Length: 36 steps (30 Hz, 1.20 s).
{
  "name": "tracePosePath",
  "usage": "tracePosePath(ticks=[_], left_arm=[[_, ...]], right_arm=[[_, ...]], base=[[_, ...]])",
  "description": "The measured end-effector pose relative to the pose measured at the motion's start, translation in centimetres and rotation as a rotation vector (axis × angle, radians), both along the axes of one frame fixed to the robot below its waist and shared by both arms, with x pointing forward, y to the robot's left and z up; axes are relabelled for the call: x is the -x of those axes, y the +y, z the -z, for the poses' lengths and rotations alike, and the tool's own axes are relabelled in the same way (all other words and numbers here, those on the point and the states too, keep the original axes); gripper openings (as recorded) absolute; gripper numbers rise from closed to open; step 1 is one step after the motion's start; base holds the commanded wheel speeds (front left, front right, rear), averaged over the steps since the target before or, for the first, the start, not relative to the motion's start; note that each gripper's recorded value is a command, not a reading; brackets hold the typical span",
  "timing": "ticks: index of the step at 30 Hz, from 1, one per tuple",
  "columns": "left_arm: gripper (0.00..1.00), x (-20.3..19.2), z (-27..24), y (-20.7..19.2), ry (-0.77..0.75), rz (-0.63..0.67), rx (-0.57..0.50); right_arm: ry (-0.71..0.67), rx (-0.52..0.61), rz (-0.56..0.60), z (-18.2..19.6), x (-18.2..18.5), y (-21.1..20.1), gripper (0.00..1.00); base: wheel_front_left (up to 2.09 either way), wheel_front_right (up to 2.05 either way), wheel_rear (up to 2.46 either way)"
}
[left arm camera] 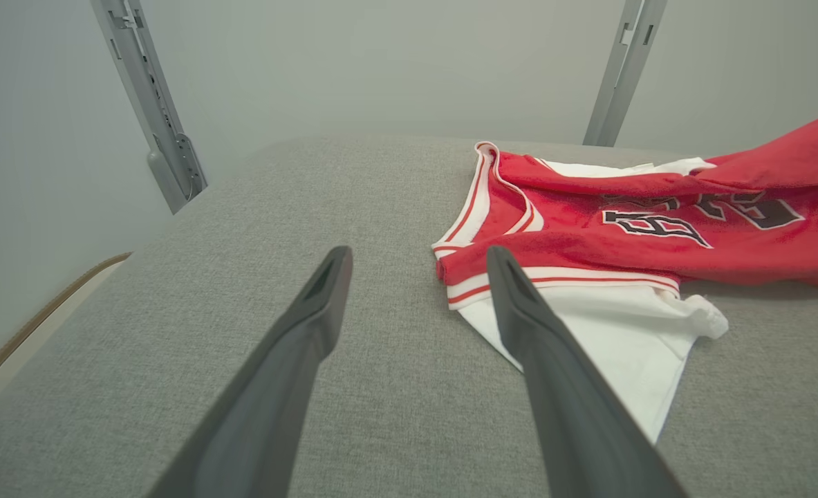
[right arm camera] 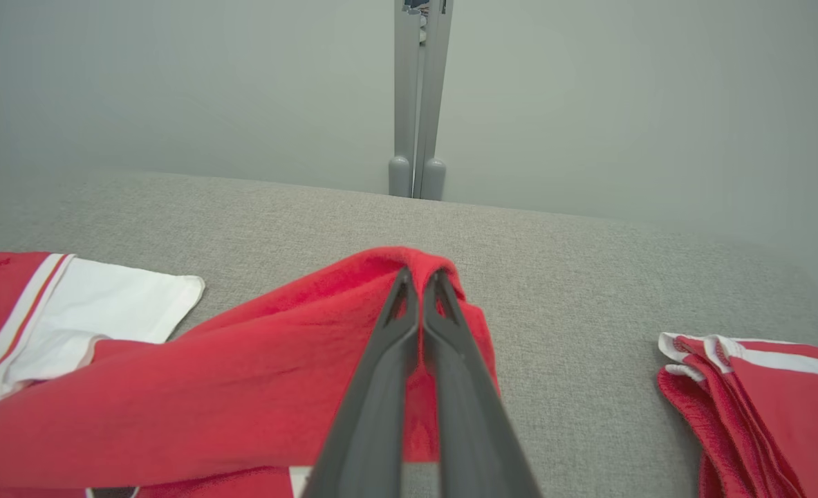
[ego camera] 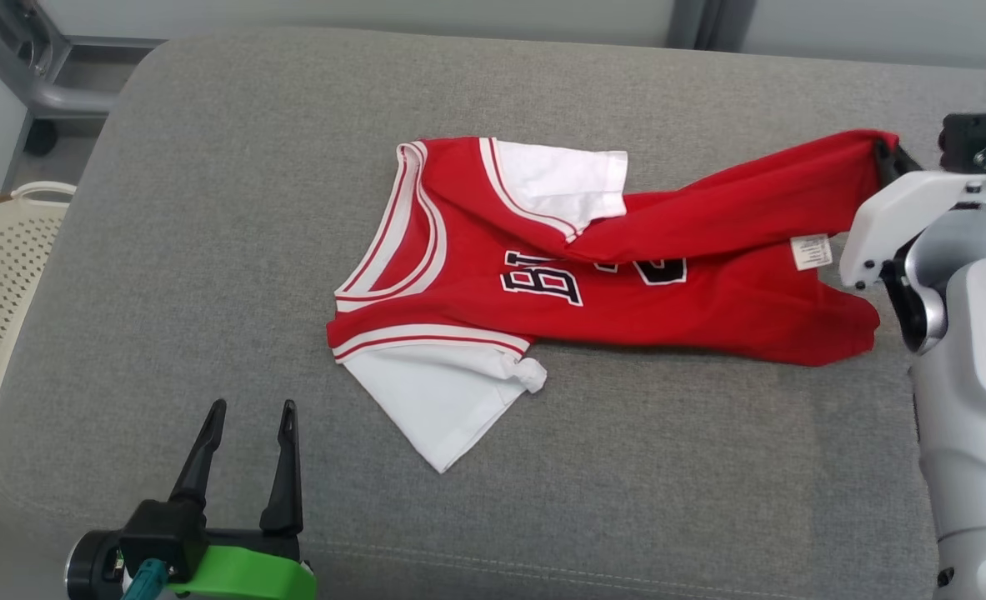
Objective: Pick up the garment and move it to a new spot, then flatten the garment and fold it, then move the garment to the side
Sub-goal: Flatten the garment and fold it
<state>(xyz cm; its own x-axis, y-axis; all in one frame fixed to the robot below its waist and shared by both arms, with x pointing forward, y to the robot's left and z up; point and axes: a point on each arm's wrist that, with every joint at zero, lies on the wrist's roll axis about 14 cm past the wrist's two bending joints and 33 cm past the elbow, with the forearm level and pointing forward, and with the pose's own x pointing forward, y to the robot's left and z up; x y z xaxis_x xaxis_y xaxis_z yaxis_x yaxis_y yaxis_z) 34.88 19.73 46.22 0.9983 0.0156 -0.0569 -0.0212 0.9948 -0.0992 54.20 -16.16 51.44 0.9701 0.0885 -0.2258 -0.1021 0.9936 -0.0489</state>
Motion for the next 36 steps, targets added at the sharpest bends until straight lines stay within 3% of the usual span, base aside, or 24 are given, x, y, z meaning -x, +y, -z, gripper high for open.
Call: tracePosePath(ticks=[13,14,15,16,21,26,29,36], left_arm=[[1.0,0.4,0.9,1.2,0.039,-0.038,-0.021],[1.0,0.5,1.0,1.4,0.044,-0.044,-0.022],[1.0,0.7,1.1,1.5,0.049,-0.049,-0.024],[1.0,0.8,1.2,1.7,0.053,-0.055,-0.026],[1.0,1.1,1.6,2.5,0.074,-0.081,-0.037],[1.0,1.4,1.7,2.9,0.079,-0.094,-0.039],[1.0,1.4,1.3,2.8,0.065,-0.094,-0.035],[1.0,1.3,1.0,2.0,0.046,-0.072,-0.022]], right_arm=[[-0.022,-0.023,0.096,-0.5,-7.2,-2.6,0.0],[-0.034,-0.033,0.105,-0.7,-7.7,-2.6,0.13],[-0.05,-0.035,0.106,-0.9,-8.2,-2.3,0.83],[-0.051,-0.037,0.105,-0.9,-8.7,-2.0,1.0],[0.158,-0.021,0.052,4.7,-8.8,1.1,1.0],[0.269,0.006,0.01,7.2,-8.2,2.6,1.0],[0.211,0.027,-0.028,6.1,-8.0,3.3,1.0],[0.156,0.091,0.009,6.3,-4.9,-1.5,1.0]], base=[[0.0,0.0,0.0],[0.0,0.0,0.0],[0.0,0.0,0.0],[0.0,0.0,0.0],[0.0,0.0,0.0],[0.0,0.0,0.0],[0.0,0.0,0.0],[0.0,0.0,0.0]])
